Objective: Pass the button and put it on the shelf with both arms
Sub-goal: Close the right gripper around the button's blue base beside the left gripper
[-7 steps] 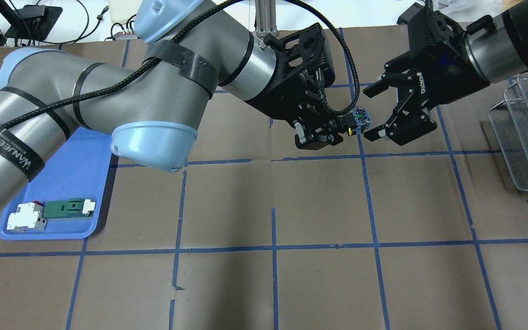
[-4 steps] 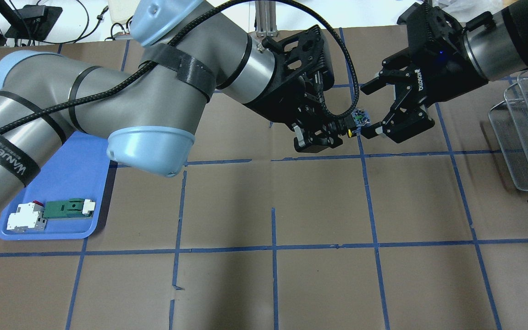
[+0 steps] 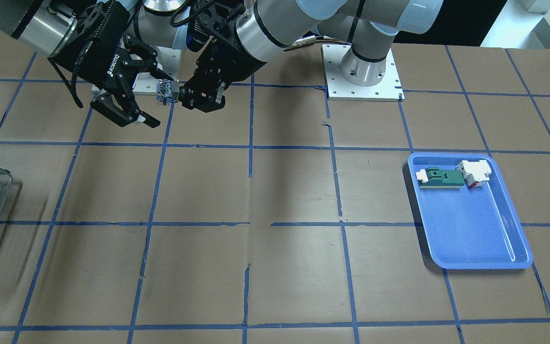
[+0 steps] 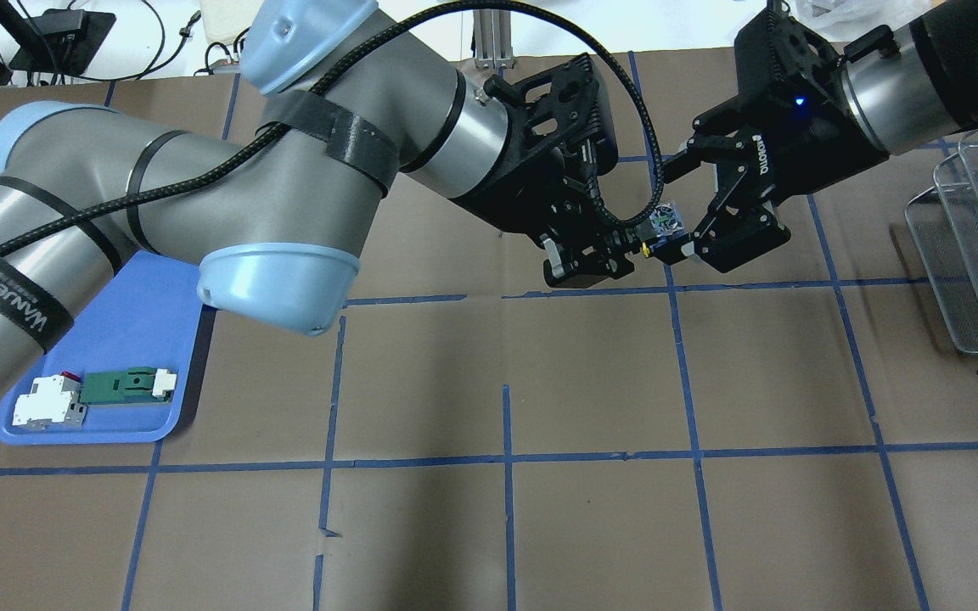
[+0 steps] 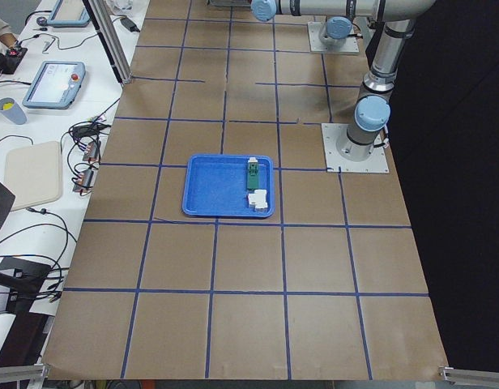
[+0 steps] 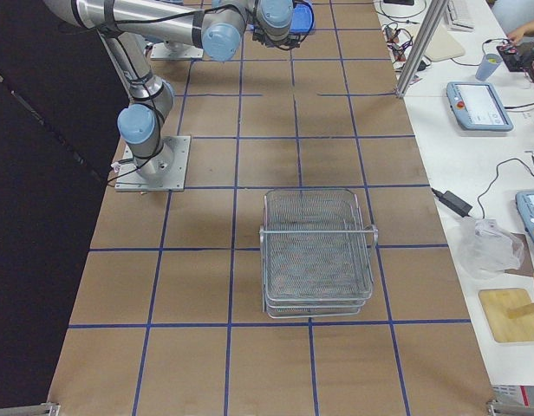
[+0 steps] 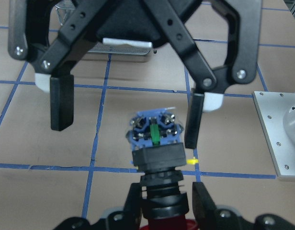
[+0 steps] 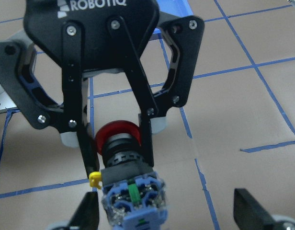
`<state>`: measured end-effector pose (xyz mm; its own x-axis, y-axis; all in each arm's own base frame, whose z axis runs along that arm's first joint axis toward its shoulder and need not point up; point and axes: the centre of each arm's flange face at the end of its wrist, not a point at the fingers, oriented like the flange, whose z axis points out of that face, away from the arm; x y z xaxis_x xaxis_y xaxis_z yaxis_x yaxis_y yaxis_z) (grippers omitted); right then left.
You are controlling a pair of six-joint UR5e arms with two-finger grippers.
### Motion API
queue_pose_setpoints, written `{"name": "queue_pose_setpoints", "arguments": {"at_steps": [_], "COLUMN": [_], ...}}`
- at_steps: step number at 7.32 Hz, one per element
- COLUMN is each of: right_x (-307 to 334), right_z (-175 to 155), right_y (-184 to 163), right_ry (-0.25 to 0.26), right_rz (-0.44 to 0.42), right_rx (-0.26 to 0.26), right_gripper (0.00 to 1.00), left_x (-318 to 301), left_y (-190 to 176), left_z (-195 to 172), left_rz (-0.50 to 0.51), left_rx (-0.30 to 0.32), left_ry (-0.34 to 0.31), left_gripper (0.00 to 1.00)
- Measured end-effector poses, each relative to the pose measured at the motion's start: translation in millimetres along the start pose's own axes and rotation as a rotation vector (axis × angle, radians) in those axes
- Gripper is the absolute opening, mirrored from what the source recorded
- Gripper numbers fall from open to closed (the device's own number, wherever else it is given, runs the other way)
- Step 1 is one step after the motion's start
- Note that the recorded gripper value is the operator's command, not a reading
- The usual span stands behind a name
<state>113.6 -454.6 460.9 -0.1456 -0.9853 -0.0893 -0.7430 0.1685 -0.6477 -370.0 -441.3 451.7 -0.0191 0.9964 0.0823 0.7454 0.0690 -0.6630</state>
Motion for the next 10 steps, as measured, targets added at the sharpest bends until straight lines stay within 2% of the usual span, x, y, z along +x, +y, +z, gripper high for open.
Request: {"name": "queue_pose_setpoints", "arguments": {"at_steps": [3, 6, 10], "right_x": [-18.1, -35.4, -16.7], "right_z": [-6.5, -16.0, -9.9], "right_y": [-1.9, -12.0, -9.0], "right_ry": [-0.026, -0.014, 0.01], "right_rz": [0.024, 0.013, -0.007], "right_rx": [-0.031, -0.032, -0.016], "right_gripper": [1.0, 1.0, 1.0], "left_x": [4.1, 2.6, 2.7], "left_y": [-3.1, -1.9, -2.0], "left_z": [-5.7, -4.5, -4.4], "left_rz": [-0.007, -0.013, -0.01], "left_rx": [0.005, 0.003, 0.004], "left_ry": [-0.009, -0.009, -0.008], "left_gripper": [0.0, 0.0, 0.0]}}
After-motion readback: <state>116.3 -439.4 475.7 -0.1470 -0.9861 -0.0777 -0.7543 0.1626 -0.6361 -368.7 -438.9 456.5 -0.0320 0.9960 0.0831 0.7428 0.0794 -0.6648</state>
